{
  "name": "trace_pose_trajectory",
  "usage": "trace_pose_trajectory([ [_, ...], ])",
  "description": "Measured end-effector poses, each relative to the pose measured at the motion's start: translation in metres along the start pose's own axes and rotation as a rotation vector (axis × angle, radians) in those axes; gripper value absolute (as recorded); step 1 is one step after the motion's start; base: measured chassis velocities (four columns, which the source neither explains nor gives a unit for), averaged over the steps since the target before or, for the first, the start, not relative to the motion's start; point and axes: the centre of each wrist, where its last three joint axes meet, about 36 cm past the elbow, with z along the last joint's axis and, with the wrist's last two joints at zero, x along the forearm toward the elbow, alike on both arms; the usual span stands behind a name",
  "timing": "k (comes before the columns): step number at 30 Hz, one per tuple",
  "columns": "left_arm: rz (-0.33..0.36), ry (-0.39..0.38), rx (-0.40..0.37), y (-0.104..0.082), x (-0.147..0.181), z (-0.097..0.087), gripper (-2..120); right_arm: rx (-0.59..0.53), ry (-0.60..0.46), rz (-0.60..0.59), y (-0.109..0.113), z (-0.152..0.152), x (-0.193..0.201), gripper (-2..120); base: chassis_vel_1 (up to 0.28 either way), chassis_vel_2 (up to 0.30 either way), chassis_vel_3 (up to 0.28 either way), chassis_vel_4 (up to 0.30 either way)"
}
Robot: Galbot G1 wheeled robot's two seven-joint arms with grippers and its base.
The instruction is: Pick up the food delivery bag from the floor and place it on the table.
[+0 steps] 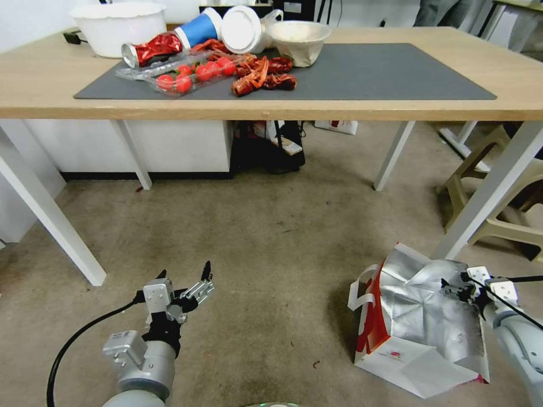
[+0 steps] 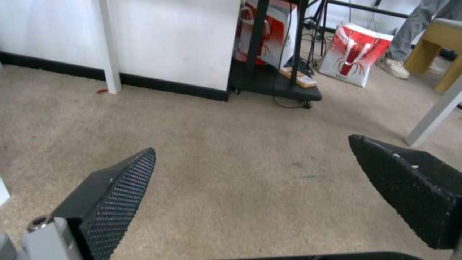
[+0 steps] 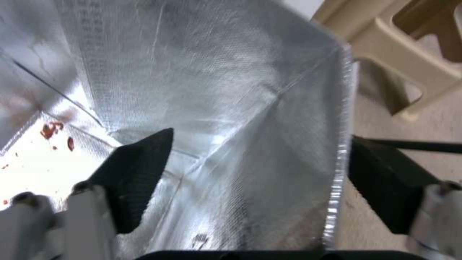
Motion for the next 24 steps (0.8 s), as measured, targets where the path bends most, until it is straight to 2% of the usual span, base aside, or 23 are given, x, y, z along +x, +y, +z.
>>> trace_pose_trajectory([
  [3,-0.007,-0.014,-0.01,0.001,0.001,0.0,100,-0.034,0.061,-0.001,0.007,0.0,-0.005,70,0.0,0.0,0.0,0.0],
  [4,-0.007,-0.014,-0.01,0.001,0.001,0.0,100,-0.034,0.061,-0.001,0.007,0.0,-0.005,70,0.0,0.0,0.0,0.0],
  [5,-0.007,-0.015,-0.014,0.002,0.0,0.0,100,-0.039,0.067,-0.002,0.008,0.0,-0.006,64,0.0,0.0,0.0,0.0],
  [11,-0.004,-0.018,-0.014,0.002,0.0,-0.001,100,-0.052,0.057,-0.01,0.008,0.0,-0.003,42,0.0,0.0,0.0,0.0],
  [12,-0.004,-0.018,-0.014,0.002,0.0,-0.001,100,-0.052,0.057,-0.01,0.008,0.0,-0.003,42,0.0,0.0,0.0,0.0],
  [15,0.001,-0.019,-0.011,0.0,0.0,0.0,100,-0.05,0.049,-0.015,0.005,0.0,0.002,27,0.0,0.0,0.0,0.0],
  [17,0.001,-0.02,-0.01,0.0,0.0,0.0,100,-0.049,0.047,-0.015,0.004,0.001,0.003,24,0.0,0.0,0.0,0.0],
  [20,0.005,-0.027,-0.011,0.0,0.001,-0.001,100,-0.05,0.04,-0.017,0.002,0.002,0.006,8,0.0,0.0,0.0,0.0],
  [24,0.006,-0.03,-0.012,0.0,0.002,-0.002,100,-0.048,0.033,-0.017,0.001,0.003,0.007,0,0.0,0.0,0.0,0.0],
])
